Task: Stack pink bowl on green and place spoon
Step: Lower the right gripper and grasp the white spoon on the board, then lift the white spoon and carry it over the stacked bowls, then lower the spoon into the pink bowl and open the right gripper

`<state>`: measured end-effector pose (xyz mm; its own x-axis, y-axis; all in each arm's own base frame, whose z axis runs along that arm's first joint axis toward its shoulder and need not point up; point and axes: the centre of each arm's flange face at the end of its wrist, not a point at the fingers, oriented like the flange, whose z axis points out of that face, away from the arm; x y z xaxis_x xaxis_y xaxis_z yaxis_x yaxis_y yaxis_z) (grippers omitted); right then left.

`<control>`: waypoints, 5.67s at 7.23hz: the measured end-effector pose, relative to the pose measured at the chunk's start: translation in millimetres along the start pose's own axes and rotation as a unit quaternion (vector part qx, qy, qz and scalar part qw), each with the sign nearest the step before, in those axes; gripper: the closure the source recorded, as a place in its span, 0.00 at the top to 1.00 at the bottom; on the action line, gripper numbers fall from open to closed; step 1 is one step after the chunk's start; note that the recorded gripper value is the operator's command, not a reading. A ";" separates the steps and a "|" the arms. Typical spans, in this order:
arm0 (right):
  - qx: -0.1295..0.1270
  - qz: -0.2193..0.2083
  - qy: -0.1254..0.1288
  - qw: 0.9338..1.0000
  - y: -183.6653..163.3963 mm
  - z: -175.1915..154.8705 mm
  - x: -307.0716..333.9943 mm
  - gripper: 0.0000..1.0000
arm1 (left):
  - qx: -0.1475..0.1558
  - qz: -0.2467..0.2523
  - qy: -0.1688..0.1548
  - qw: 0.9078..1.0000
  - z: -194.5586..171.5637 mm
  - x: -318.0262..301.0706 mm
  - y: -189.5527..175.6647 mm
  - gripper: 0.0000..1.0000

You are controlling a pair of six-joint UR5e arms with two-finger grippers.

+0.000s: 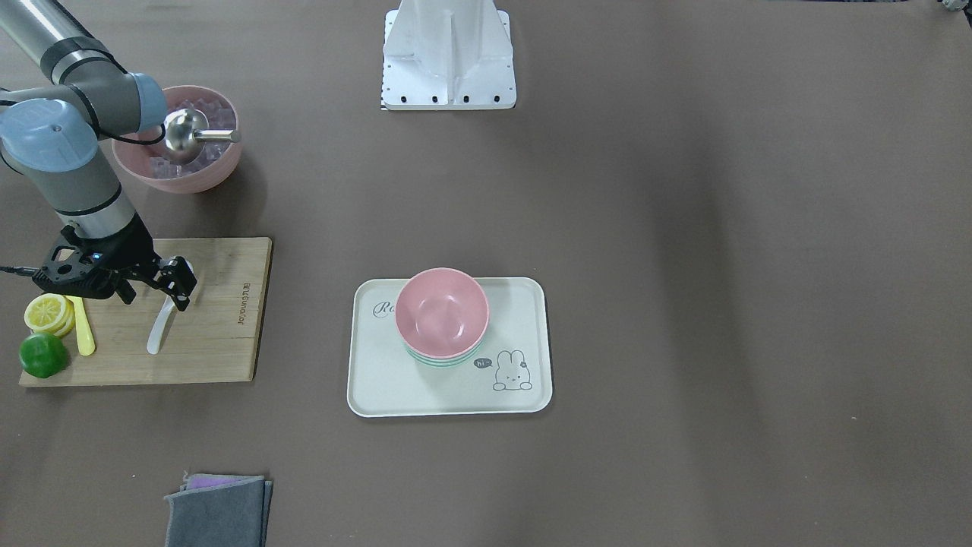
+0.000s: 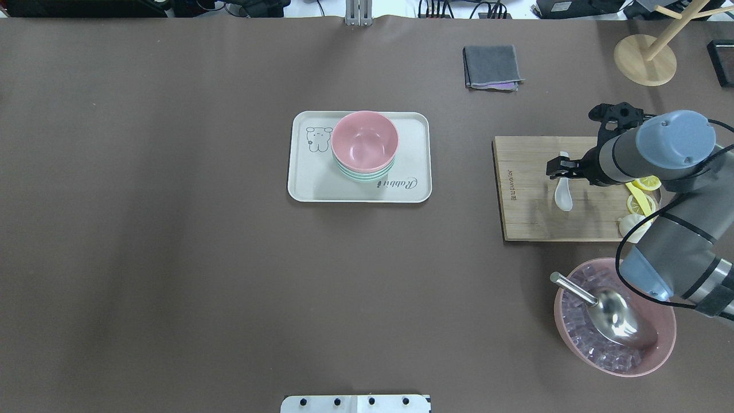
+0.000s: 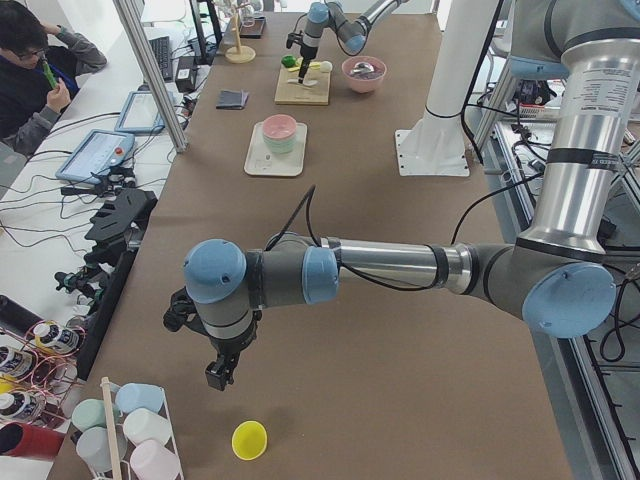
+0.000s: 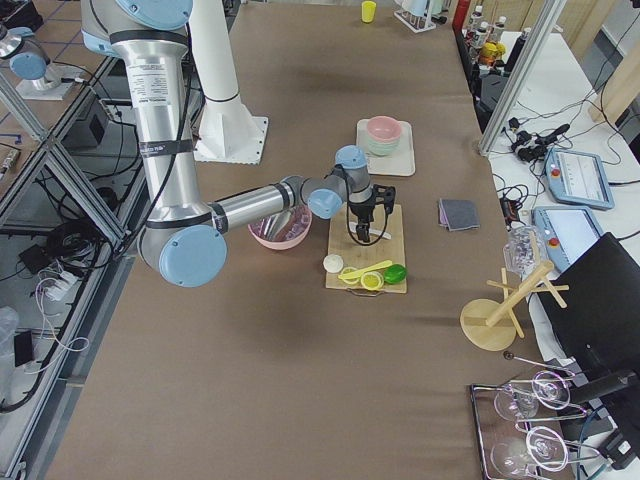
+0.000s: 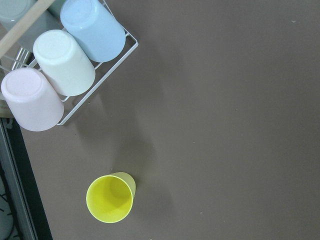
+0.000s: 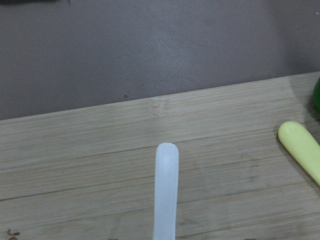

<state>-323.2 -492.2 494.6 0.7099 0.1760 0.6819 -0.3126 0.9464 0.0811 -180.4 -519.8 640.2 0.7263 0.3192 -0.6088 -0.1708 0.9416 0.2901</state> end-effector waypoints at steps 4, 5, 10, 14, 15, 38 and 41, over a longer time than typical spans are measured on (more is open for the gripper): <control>0.000 0.004 0.001 1.000 -1.1 1.9 -0.8 0.50 | 0.005 0.006 -0.003 1.000 5.0 -0.9 7.5 0.98; 0.000 0.004 0.001 1.000 -1.1 2.1 -0.6 0.50 | 0.005 0.006 -0.003 1.000 5.8 -0.9 8.7 0.98; 0.001 0.004 0.002 1.000 -1.5 2.5 -1.0 0.42 | 0.004 0.005 -0.001 1.000 7.4 -1.4 9.8 0.98; 0.001 0.004 0.002 1.000 -1.5 2.7 -0.9 0.39 | 0.004 0.005 -0.002 1.000 7.4 -1.6 9.7 0.98; 0.001 0.004 0.002 1.000 -1.6 2.9 -0.7 0.39 | 0.004 0.005 -0.002 1.000 7.3 -1.6 9.4 0.98; 0.031 0.173 0.034 0.984 -4.3 -107.0 -425.7 0.00 | -0.002 -0.001 0.002 1.000 16.7 -3.6 20.9 0.98; 0.038 0.167 0.043 0.984 -7.9 -98.0 -427.0 0.00 | -0.003 -0.002 0.003 1.000 18.5 -3.9 23.7 0.98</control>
<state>-562.0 -548.2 131.5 0.6087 0.4999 0.6160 -0.5825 0.8088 -0.0808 -175.0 -500.7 663.2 0.7233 0.3159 -0.6140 -0.1720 0.9436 0.2827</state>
